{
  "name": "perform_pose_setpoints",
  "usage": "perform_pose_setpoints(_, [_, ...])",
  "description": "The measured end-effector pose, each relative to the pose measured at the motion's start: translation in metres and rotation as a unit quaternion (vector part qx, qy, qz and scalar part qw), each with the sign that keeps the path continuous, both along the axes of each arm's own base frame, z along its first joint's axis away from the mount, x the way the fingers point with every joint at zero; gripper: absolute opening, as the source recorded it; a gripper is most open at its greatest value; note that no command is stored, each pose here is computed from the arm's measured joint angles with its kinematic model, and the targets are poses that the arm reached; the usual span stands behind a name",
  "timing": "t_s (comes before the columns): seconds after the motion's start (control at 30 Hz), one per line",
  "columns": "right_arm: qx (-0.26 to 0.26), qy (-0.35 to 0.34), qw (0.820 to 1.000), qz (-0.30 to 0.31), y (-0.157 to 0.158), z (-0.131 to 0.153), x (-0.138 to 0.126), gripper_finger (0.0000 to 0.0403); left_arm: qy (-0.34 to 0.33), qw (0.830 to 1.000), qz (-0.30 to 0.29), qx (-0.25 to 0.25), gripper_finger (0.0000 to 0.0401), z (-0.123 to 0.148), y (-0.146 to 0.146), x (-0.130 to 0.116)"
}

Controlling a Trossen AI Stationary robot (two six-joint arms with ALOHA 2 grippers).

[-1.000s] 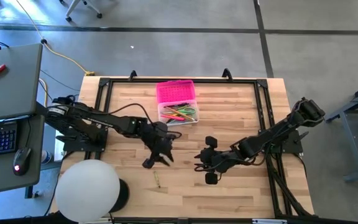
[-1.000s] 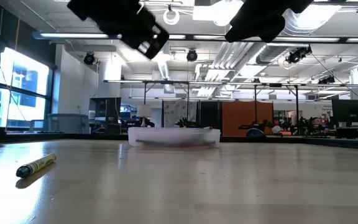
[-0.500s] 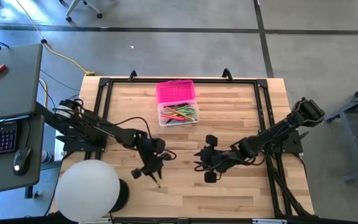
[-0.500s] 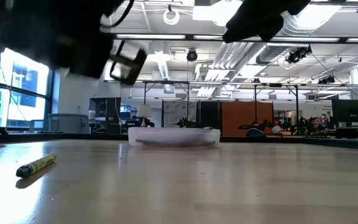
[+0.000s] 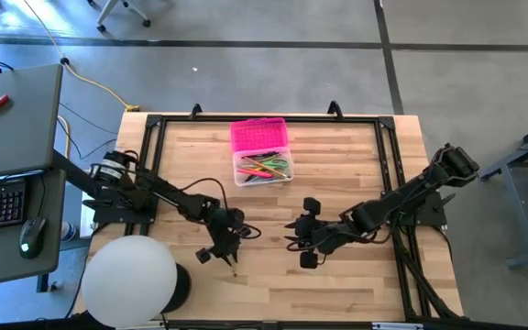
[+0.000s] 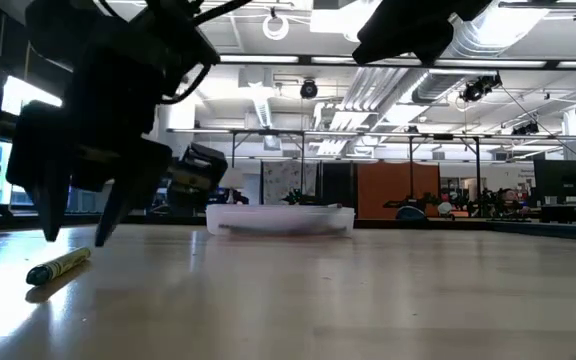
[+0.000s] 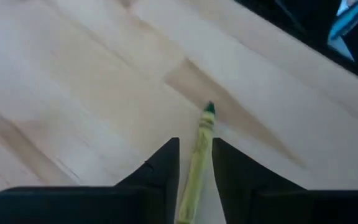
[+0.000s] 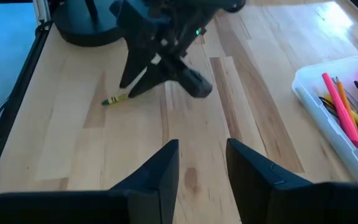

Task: Pick & place school supplies into a supply box
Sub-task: Put the light green crayon into the pink supply box

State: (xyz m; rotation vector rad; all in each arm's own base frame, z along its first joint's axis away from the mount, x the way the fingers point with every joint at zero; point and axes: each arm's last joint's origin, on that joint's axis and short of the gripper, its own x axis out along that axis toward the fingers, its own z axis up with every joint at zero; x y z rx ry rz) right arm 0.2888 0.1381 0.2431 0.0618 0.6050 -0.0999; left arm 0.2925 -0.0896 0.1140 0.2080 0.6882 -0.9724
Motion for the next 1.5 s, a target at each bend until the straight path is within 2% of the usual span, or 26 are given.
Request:
perform_pose_setpoints(0.1, [0.002,-0.004,1.000,-0.003,-0.002,0.001,0.001,0.0113,-0.009,1.000,-0.014,0.002,0.0120,-0.012,-0.001,0.005])
perform_pose_setpoints(0.27, [0.004,-0.006,1.000,-0.010,-0.006,0.001,0.004,0.0113,0.008,0.998,-0.047,-0.032,0.0112,-0.030,-0.003,0.006])
perform_pose_setpoints(0.5, [0.005,-0.012,1.000,-0.021,-0.014,0.002,0.008,0.0113,0.019,0.998,-0.048,-0.038,0.0099,-0.047,-0.004,0.008])
perform_pose_setpoints(0.73, [0.009,-0.014,1.000,-0.021,-0.015,0.002,0.009,0.0113,0.015,0.998,-0.024,-0.064,0.0074,-0.056,-0.007,0.015])
perform_pose_setpoints(1.03, [0.004,-0.013,1.000,-0.017,-0.015,0.002,0.009,0.0113,0.000,0.999,-0.004,-0.050,0.0065,-0.056,-0.007,0.017])
perform_pose_setpoints(1.2, [0.019,-0.006,1.000,0.003,-0.013,0.002,0.009,0.0113,0.018,0.997,0.045,-0.067,0.0065,-0.052,-0.008,0.026])
perform_pose_setpoints(1.33, [0.028,-0.002,0.999,0.015,-0.012,0.002,0.009,0.0113,-0.004,0.995,0.079,-0.053,0.0070,-0.048,-0.009,0.033])
perform_pose_setpoints(1.5, [0.041,0.001,0.999,0.025,-0.011,0.002,0.009,0.0113,-0.066,0.990,0.113,-0.046,0.0052,-0.039,-0.008,0.045])
